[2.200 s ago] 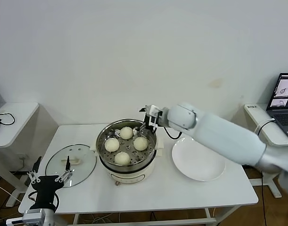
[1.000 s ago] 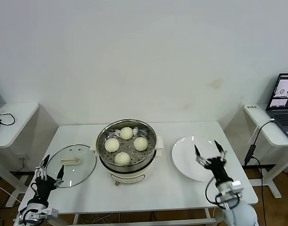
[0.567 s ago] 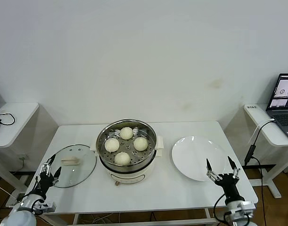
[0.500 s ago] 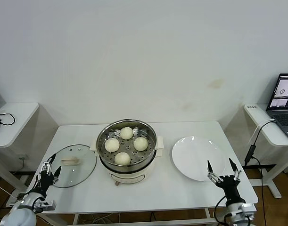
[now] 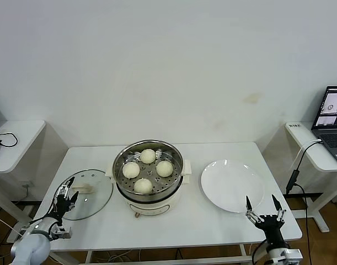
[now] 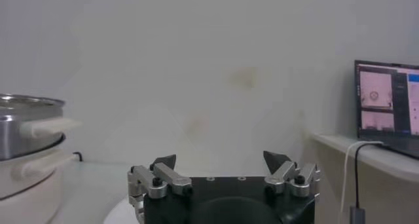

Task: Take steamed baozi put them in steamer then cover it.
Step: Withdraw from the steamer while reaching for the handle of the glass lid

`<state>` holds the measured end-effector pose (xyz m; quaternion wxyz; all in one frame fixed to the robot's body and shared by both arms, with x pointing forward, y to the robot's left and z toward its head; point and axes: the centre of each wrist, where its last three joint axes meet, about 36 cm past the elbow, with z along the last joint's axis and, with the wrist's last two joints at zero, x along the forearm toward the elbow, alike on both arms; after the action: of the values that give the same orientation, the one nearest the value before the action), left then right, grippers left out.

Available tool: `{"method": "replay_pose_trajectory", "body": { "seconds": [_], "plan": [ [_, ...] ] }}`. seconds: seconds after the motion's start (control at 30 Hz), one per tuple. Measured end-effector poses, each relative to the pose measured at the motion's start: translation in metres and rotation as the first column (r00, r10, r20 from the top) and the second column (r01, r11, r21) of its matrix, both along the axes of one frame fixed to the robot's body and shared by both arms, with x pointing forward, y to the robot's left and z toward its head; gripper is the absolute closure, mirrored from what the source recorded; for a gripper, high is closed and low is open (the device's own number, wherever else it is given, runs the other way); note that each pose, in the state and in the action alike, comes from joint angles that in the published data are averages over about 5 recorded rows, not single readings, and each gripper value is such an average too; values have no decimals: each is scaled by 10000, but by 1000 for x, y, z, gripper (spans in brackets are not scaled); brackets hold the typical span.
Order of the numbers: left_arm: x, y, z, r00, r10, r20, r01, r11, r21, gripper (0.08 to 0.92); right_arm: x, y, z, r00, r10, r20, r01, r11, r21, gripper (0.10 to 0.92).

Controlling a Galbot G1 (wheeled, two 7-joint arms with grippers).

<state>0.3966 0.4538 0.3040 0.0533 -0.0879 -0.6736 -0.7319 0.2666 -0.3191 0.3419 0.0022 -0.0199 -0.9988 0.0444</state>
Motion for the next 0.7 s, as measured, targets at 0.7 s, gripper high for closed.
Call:
{"method": "replay_pose_trajectory", "body": {
  "seconds": [0.7],
  "plan": [
    [34,5,-4,9996,-34,-291,42,9995,298,177,-14,1,-13,9987,83,-499,-84,10000,1,200]
  ]
}}
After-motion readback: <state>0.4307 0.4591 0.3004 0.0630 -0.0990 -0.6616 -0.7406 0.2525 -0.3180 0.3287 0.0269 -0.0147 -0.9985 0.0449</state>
